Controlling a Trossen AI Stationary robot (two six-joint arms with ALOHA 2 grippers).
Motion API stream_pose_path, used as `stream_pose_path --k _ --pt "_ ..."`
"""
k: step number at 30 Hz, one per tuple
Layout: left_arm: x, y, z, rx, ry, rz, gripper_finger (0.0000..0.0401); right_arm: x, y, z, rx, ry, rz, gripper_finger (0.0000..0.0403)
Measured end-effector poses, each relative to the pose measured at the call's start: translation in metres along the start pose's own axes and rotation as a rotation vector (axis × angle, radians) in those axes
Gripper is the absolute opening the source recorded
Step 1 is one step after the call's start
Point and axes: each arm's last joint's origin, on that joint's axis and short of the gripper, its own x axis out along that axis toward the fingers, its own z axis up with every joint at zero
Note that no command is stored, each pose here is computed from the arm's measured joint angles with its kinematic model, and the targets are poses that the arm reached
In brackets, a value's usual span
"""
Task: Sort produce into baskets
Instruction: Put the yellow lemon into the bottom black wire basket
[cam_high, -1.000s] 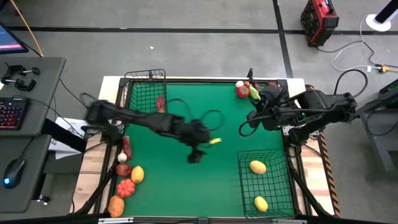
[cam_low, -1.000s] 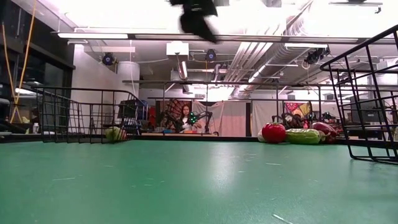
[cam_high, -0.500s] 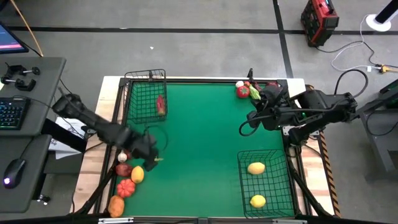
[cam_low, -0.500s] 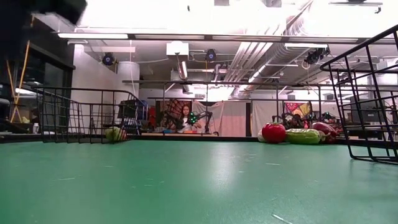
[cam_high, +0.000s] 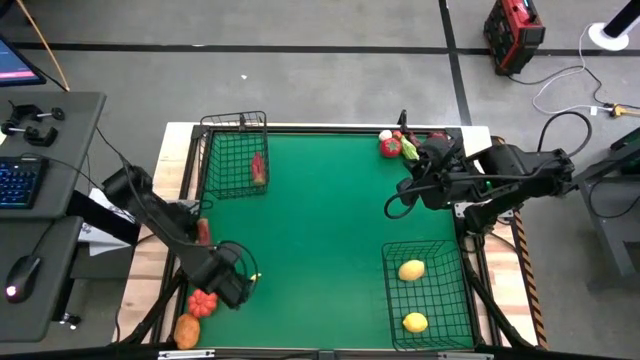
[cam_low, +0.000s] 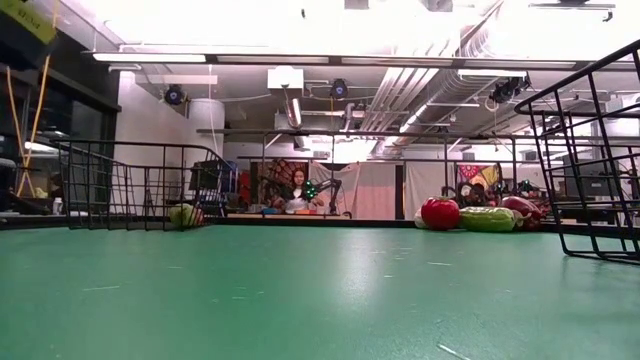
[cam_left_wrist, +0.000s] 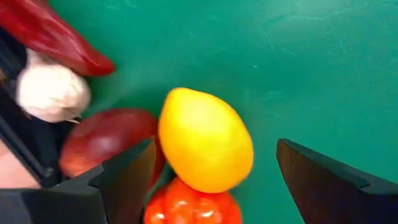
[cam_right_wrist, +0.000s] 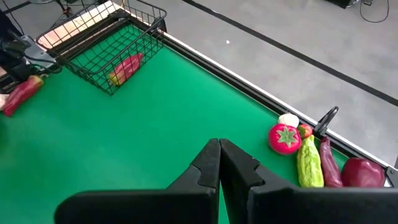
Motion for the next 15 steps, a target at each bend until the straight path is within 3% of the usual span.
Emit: stream_pose_path --k 4,15 --pt "0.005 -0.009 -0.003 -0.014 0.033 -0.035 0.0321 0.0 0.0 0.0 -0.001 0.0 0.0 0.0" --pt "0.024 -0.015 -0.006 -0.07 0.007 0.064 0.0321 0.0 0.0 0.0 -0.006 -0.001 -0.001 0.0"
